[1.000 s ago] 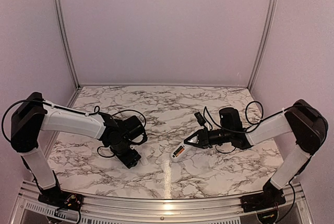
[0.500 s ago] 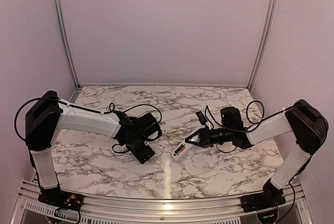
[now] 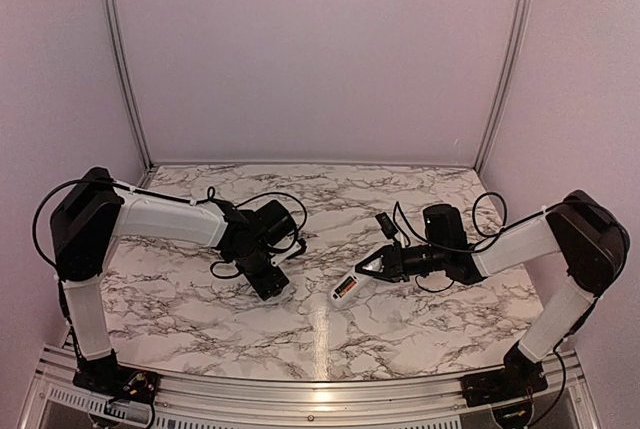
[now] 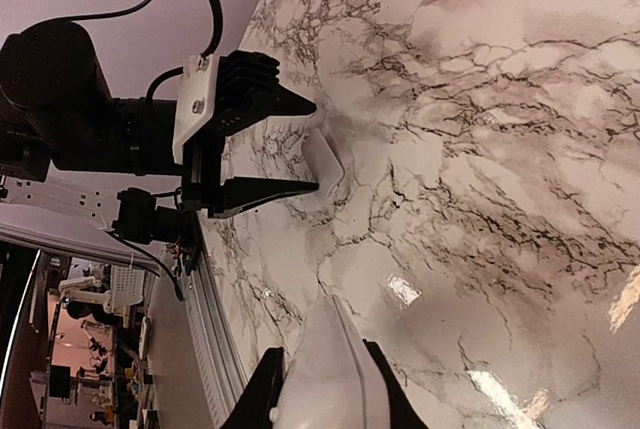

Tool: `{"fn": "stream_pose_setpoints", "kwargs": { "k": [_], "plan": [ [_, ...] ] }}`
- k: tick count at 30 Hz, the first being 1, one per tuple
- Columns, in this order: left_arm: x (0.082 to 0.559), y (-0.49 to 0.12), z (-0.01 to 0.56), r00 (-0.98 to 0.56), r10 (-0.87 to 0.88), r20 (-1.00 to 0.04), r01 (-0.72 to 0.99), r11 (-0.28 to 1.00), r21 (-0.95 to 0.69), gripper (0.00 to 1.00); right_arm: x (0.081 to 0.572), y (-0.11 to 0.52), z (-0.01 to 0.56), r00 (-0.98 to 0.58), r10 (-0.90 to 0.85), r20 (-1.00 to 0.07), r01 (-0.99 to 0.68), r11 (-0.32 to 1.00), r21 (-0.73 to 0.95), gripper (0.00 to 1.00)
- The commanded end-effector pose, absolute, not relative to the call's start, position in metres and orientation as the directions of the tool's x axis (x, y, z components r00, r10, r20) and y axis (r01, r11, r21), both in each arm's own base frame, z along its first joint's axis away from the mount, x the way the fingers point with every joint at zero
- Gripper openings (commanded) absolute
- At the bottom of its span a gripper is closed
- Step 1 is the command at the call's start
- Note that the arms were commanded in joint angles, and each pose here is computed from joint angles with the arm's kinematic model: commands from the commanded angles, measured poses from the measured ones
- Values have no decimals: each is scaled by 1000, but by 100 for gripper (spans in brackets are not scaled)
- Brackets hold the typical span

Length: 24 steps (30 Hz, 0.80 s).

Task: Load the batteries into the remote control
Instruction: Adjust the battery cover at the center of the board.

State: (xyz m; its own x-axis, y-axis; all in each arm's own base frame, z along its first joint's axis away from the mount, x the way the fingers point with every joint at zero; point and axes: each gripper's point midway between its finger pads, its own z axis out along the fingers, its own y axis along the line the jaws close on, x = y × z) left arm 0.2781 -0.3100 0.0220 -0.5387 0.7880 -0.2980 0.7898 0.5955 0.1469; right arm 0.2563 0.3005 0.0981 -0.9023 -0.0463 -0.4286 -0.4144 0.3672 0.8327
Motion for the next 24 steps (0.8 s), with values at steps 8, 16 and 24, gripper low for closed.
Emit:
{"fn": "stream_pose_setpoints", "kwargs": {
  "k": [8,16,24],
  "plan": [
    [253,-311,9,-466,841,-275,881,469,-61,57,263,303,115,-878,-47,-476,-464,328,823,0],
    [237,-304,8,-459,853,-250,885,463,-47,50,262,300,113,-877,-42,-478,-463,337,820,0],
    [232,-312,15,-402,871,-283,909,416,-10,49,264,300,113,-879,-37,-476,-458,345,819,0]
  ]
}}
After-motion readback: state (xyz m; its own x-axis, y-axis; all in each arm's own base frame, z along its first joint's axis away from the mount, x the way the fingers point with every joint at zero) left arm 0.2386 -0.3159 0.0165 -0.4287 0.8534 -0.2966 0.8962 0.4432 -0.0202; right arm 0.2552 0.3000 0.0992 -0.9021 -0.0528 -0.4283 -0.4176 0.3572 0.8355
